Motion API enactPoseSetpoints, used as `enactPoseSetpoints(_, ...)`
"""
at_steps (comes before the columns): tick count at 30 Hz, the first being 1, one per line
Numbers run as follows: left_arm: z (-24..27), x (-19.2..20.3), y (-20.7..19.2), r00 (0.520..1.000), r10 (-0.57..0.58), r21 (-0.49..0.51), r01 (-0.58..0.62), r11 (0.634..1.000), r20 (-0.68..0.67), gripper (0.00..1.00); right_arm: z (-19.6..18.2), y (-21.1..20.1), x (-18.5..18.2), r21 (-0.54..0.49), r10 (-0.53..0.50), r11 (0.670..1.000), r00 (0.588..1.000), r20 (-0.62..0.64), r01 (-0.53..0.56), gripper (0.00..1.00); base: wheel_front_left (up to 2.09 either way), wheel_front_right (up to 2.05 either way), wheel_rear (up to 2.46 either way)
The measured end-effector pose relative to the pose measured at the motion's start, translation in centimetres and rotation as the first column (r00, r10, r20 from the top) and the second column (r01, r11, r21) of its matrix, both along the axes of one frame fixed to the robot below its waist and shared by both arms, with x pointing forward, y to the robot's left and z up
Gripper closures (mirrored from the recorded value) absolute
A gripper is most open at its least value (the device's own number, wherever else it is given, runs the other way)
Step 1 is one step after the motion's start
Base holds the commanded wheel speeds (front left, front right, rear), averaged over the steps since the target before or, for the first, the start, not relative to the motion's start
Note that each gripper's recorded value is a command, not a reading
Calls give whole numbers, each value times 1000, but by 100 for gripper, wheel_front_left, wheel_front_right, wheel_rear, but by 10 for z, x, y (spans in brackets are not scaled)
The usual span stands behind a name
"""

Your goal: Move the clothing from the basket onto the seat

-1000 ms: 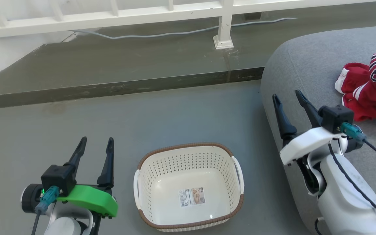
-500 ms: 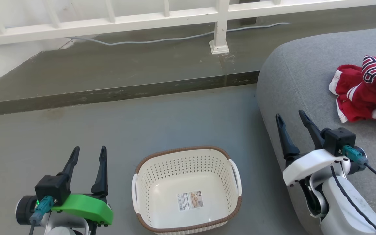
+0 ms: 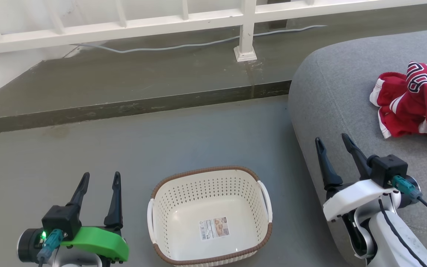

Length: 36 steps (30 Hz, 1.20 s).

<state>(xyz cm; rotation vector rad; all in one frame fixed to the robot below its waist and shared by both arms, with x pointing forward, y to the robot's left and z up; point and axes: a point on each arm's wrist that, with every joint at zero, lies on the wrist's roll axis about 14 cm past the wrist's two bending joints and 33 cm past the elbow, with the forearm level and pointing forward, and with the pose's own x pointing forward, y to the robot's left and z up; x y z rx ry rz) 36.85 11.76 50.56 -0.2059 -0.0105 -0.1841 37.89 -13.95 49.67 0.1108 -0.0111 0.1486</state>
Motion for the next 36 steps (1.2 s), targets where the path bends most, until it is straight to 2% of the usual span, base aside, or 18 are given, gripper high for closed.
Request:
enactPoseSetpoints(21,-4,2,-1,1000,14,-8,-14,1000,-26,0,2,-4,-6,-5,-10,1000,1000,-16,9,0,0,0,0)
enactPoseSetpoints(22,-4,2,-1,1000,14,-8,-14,1000,-26,100,3,-4,-5,-4,-9,1000,1000,-14,9,100,0,0,0)
enactPoseSetpoints(31,-39,-8,-11,990,3,-6,-4,1000,-139,100,-46,4,-29,10,-9,1000,986,-168,11,100,0,0,0)
enactPoseSetpoints(36,-42,-11,-12,987,1,-45,-8,999,-159,100,-51,2,-32,49,-18,998,982,-189,28,100,0,0,0)
